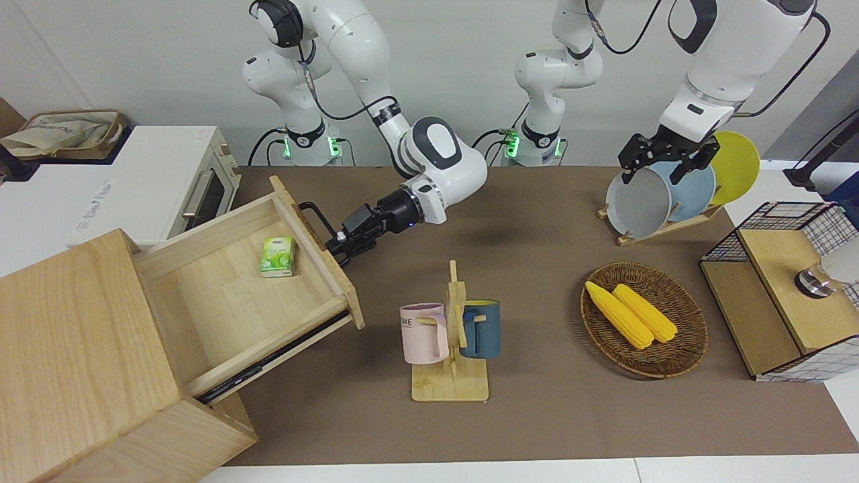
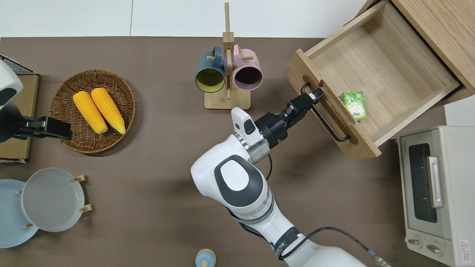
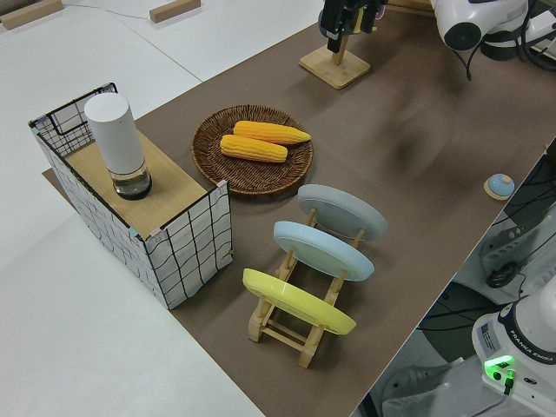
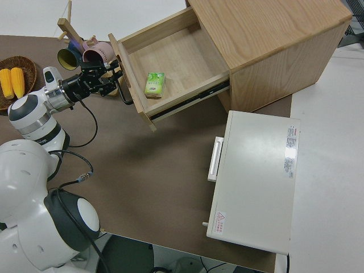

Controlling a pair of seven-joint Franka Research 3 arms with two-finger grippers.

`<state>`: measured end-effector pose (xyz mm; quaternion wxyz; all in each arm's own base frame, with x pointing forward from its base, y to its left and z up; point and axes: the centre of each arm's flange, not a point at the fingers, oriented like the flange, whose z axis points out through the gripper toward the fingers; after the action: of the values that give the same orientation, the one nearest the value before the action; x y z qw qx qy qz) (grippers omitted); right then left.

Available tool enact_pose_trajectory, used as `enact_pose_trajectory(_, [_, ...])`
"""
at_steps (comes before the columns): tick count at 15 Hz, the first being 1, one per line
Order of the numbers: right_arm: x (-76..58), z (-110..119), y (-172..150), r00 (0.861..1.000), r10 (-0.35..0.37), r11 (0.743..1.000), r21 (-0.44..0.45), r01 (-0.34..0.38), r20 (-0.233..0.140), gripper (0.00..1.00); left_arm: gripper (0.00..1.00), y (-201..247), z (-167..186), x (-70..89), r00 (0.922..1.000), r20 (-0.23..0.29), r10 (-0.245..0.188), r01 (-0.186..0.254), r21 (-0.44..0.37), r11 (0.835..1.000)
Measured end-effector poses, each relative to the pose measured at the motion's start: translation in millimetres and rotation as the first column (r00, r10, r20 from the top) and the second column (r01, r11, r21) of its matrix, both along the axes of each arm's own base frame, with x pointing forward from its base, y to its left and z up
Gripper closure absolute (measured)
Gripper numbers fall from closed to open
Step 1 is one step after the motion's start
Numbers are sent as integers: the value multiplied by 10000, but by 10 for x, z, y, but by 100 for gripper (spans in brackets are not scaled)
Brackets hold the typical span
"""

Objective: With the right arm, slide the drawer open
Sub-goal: 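Open the right gripper and withdraw it from the handle toward the robot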

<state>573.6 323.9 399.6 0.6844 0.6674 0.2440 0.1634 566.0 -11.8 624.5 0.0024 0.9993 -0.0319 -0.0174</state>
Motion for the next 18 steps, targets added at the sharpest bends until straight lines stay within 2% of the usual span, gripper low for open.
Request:
enact_pose_trajectory(5, [4,56,17,9978,-81,9991,420,54,654,7,0,0,0,0,10000,0,0,0,0,10000])
enact_pose_trajectory(6, [2,54,17,9970,-98,9987,515,58,767,1,0,0,0,0,10000,0,0,0,0,10000])
enact_pose_trajectory(9, [-10,38,18,9933,-223,9956,927,117,1134,1,0,0,0,0,10000,0,0,0,0,10000])
enact_pose_trajectory(11, [-26,28,33,9923,-267,9941,1075,137,1206,1,0,0,0,0,10000,0,0,0,0,10000])
enact_pose_trajectory(14, [-95,28,130,9935,-341,9899,1405,185,1090,1,0,0,0,0,10000,0,0,0,0,10000])
enact_pose_trajectory(18, [-192,258,351,9937,-769,9624,2665,525,821,1,0,0,0,0,10000,0,0,0,0,10000])
